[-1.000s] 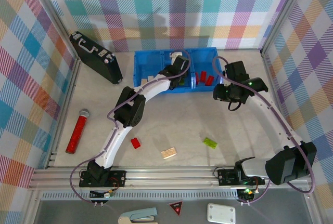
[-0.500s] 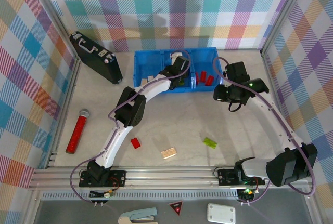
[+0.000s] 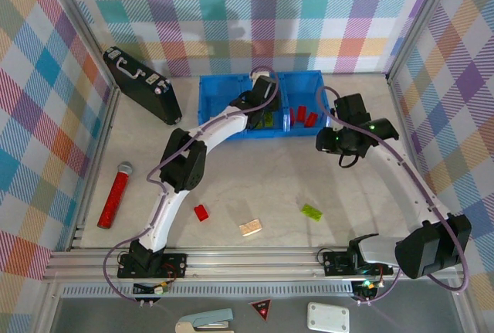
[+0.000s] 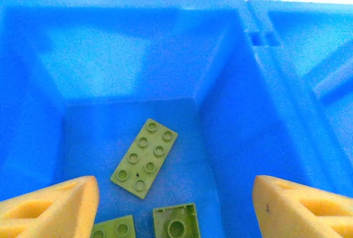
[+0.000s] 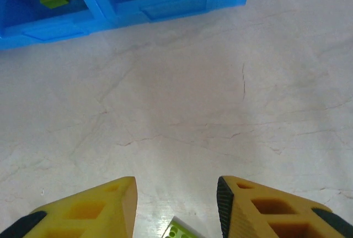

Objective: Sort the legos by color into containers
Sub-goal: Place the lego in the container, then pick up the lego from the bottom-right of the table.

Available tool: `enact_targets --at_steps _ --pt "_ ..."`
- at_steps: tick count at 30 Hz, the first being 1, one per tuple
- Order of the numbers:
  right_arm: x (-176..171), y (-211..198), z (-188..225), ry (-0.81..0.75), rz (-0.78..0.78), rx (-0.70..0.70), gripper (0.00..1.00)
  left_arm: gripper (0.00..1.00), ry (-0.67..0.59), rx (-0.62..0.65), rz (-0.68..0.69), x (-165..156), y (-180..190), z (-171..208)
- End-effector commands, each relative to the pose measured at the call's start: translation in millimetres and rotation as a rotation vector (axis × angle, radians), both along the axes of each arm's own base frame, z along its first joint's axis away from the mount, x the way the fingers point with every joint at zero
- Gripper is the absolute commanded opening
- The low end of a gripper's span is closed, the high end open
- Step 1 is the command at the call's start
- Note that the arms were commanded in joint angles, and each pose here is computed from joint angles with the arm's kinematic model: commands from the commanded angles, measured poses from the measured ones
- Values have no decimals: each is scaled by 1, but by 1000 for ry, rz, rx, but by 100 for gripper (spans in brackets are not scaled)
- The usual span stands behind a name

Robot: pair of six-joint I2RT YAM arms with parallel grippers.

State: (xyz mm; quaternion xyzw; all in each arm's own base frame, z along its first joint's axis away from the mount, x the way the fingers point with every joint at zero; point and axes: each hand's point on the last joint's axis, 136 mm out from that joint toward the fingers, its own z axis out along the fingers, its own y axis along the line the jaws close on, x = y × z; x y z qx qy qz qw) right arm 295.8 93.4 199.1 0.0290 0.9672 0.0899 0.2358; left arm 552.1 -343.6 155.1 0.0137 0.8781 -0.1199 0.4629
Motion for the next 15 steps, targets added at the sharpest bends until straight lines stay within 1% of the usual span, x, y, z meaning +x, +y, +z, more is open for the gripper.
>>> enact_targets --at_steps 1,2,6,10,15 --pt "-11 7 -11 65 14 25 44 73 17 -6 -64 -18 3 25" --pt "-13 9 -14 76 20 26 45 73 58 15 -77 -27 6 20" --pt "-22 14 -26 126 36 26 45 73 125 22 -158 -50 7 21" --pt "-32 23 -39 175 42 31 46 72 216 71 -225 -76 13 15" --pt "-49 36 -58 257 18 57 50 72 275 101 -272 -102 30 17"
